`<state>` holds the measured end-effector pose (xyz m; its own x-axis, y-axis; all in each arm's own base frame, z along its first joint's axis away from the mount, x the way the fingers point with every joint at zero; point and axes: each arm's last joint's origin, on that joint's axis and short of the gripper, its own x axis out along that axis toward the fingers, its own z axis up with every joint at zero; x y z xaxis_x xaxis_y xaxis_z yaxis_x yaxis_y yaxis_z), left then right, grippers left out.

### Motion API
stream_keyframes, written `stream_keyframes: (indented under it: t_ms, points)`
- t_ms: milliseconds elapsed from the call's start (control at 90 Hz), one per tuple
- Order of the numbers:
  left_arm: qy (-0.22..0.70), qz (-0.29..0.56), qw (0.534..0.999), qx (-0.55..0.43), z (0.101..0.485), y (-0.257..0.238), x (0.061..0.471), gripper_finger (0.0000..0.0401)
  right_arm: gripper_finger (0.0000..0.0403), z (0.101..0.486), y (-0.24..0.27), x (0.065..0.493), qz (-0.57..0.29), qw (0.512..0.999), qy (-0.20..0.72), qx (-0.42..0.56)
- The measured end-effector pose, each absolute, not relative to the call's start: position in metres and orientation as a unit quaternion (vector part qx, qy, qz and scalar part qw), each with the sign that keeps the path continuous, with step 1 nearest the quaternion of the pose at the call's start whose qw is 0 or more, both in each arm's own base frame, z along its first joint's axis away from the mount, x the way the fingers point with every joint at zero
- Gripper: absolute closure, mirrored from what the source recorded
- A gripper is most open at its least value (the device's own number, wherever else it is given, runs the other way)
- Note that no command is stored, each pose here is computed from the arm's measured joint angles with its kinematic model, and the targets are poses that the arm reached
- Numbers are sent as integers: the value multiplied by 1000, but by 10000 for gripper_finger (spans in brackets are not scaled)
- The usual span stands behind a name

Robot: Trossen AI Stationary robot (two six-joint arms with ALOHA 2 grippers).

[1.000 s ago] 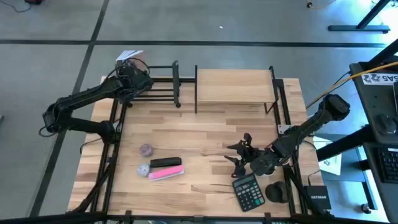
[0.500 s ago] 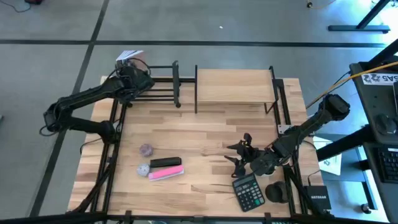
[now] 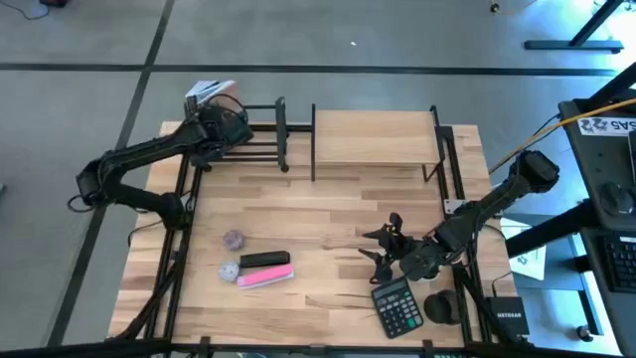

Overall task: Stock shelves
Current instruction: Remove the brown book from the book holder

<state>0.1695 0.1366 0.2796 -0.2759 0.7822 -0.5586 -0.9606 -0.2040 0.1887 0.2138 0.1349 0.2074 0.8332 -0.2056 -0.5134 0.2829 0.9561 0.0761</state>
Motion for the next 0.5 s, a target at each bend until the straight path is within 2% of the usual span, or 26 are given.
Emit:
stream_keyframes:
  t_ms: [156, 500]
  points:
    - [244, 749, 589, -178, 285, 138, 173, 188, 208, 207, 135, 214, -128, 954, 259, 75]
    - [224, 723, 635, -154, 331, 143, 182, 188, 208, 207, 135, 214, -129, 955, 259, 74]
